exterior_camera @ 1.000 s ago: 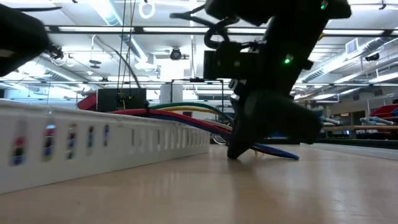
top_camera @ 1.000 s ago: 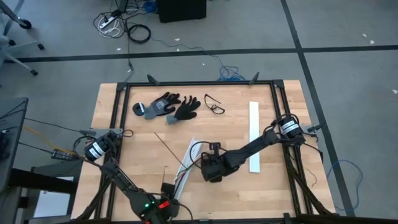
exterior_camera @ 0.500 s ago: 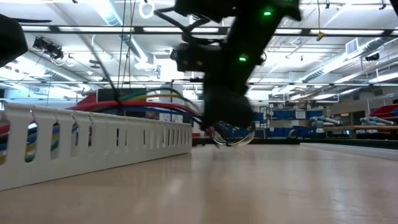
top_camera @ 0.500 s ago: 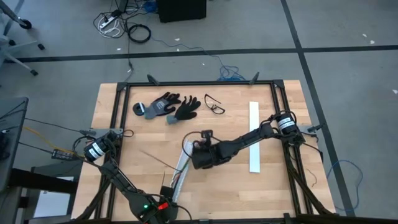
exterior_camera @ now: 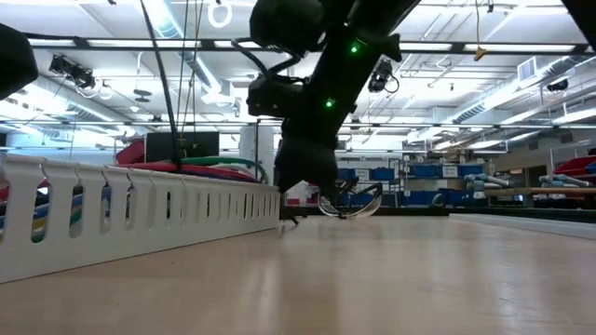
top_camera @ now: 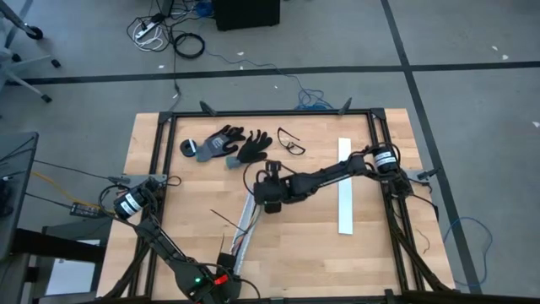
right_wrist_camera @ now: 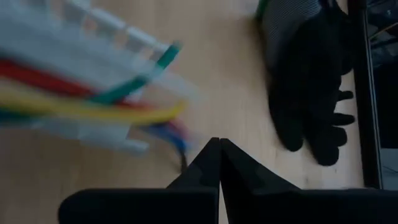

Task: Ziptie cables
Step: Put the ziptied cables in a white cable duct

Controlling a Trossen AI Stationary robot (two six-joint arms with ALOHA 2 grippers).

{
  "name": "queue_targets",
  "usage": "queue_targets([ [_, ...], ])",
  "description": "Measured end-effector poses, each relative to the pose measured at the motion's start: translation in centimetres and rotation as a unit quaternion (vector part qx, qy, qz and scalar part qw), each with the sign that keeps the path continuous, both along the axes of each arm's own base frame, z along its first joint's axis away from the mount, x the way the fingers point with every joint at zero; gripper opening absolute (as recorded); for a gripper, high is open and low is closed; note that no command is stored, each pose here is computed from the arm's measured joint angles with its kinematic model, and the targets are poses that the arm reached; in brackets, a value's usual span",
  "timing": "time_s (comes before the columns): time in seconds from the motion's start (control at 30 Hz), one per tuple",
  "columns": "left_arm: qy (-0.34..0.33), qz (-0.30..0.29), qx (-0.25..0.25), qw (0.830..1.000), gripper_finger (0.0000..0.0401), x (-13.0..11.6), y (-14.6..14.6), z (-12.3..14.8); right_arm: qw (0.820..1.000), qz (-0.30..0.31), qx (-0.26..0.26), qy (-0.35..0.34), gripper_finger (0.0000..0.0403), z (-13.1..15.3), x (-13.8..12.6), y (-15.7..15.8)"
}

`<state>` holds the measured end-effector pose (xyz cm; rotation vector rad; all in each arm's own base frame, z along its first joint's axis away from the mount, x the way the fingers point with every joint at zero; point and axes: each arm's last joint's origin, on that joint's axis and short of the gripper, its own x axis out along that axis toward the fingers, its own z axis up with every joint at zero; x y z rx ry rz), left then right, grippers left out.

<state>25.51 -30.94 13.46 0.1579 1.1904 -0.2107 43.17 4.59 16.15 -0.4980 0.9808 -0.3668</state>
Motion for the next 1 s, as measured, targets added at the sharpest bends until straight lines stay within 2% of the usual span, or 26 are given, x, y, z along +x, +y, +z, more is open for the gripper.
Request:
queue_targets([
  [0.17,0.000,0.005,0.001,1.000,0.0156,0.0,0.0,0.0,0.998,0.002,0.058,0.004,0.0000,-0.2,0.1,-1.0],
  [0.3,-0.001,0.008,0.002,1.000,0.0156,0.0,0.1,0.0,0.999,-0.015,0.029,0.007,0.0000,-0.1,-0.2,-0.8],
  [0.4,-0.002,0.008,0.002,1.000,0.0156,0.0,0.0,0.0,0.999,-0.013,0.029,-0.013,0.0000,1.7,-0.7,-0.1],
  [0.53,-0.003,0.010,0.003,1.000,0.0156,-0.1,0.0,0.0,0.994,0.022,0.101,-0.041,0.0000,5.1,-2.3,2.4],
  [0.63,-0.005,0.011,0.004,1.000,0.0156,0.0,0.0,0.0,0.980,0.080,0.178,-0.028,0.0000,5.1,-3.5,5.1],
  [0.73,-0.006,0.010,0.004,1.000,0.0156,0.0,0.0,0.0,0.969,0.105,0.225,-0.012,0.0000,4.3,-3.9,6.5],
  [0.87,-0.006,0.010,0.004,1.000,0.0156,-0.1,0.0,0.0,0.962,0.124,0.242,-0.020,0.0000,2.8,-3.1,7.2],
  [1.0,-0.006,0.010,0.003,1.000,0.0156,0.0,0.0,0.0,0.960,0.133,0.244,-0.038,0.0000,2.9,-2.5,6.9],
])
